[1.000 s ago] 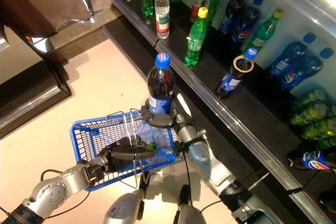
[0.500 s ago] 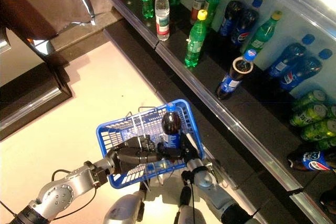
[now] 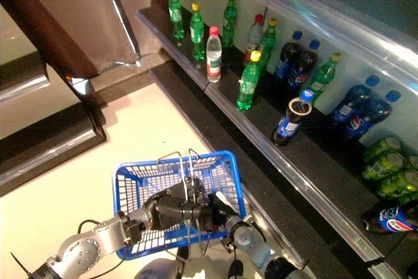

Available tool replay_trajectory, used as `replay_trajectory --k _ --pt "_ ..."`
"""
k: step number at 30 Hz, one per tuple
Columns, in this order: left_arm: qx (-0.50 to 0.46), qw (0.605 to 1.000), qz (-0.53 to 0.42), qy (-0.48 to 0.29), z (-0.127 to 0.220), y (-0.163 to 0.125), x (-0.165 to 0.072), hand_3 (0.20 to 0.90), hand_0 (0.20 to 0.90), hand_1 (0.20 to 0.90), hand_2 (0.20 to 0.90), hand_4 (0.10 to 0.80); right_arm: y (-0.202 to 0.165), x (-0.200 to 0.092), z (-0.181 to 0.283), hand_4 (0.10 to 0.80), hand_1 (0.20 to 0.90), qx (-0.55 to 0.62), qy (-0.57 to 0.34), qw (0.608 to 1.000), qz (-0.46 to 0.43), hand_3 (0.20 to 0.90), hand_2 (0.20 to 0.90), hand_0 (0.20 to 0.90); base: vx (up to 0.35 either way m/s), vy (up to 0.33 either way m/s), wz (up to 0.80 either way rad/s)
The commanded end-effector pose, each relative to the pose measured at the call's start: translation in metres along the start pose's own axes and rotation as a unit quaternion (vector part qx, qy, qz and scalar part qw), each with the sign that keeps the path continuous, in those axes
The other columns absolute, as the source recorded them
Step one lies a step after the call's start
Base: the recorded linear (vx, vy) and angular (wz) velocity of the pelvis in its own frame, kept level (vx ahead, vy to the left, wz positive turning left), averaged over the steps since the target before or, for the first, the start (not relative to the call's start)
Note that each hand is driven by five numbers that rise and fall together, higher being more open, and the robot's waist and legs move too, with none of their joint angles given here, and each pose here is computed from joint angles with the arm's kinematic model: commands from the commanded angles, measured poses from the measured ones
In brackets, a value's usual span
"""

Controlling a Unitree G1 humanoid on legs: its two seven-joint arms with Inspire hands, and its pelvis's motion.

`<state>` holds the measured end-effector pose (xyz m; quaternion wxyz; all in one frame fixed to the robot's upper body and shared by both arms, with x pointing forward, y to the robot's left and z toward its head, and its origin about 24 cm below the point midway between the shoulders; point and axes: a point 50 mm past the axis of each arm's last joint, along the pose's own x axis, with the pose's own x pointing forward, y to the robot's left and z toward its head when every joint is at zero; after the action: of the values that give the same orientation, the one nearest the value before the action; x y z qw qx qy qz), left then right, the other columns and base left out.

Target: Pick up the drink and place into the basket.

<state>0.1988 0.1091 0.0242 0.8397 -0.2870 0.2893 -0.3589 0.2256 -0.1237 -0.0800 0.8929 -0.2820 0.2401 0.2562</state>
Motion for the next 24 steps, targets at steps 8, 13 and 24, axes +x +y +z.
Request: replay_trajectory --k 8,13,24 --pt "0.005 0.956 -0.266 -0.124 0.041 -0.083 0.027 0.200 0.300 0.300 0.300 0.100 -0.019 0.020 0.036 0.100 0.300 -0.256 -0.033 0.966 0.018 0.200 0.300 0.300 0.013 -0.001 0.09" --pt "0.000 0.956 -0.274 -0.103 0.042 -0.091 0.033 0.200 0.300 0.300 0.300 0.100 -0.035 0.028 0.046 0.100 0.300 -0.351 -0.003 0.936 0.009 0.200 0.300 0.300 -0.014 -0.004 0.00" --pt "0.019 0.951 -0.290 -0.103 0.056 -0.117 0.059 0.200 0.300 0.300 0.300 0.100 -0.084 0.048 0.080 0.100 0.300 -0.444 0.162 0.881 0.022 0.200 0.300 0.300 -0.050 0.010 0.06"
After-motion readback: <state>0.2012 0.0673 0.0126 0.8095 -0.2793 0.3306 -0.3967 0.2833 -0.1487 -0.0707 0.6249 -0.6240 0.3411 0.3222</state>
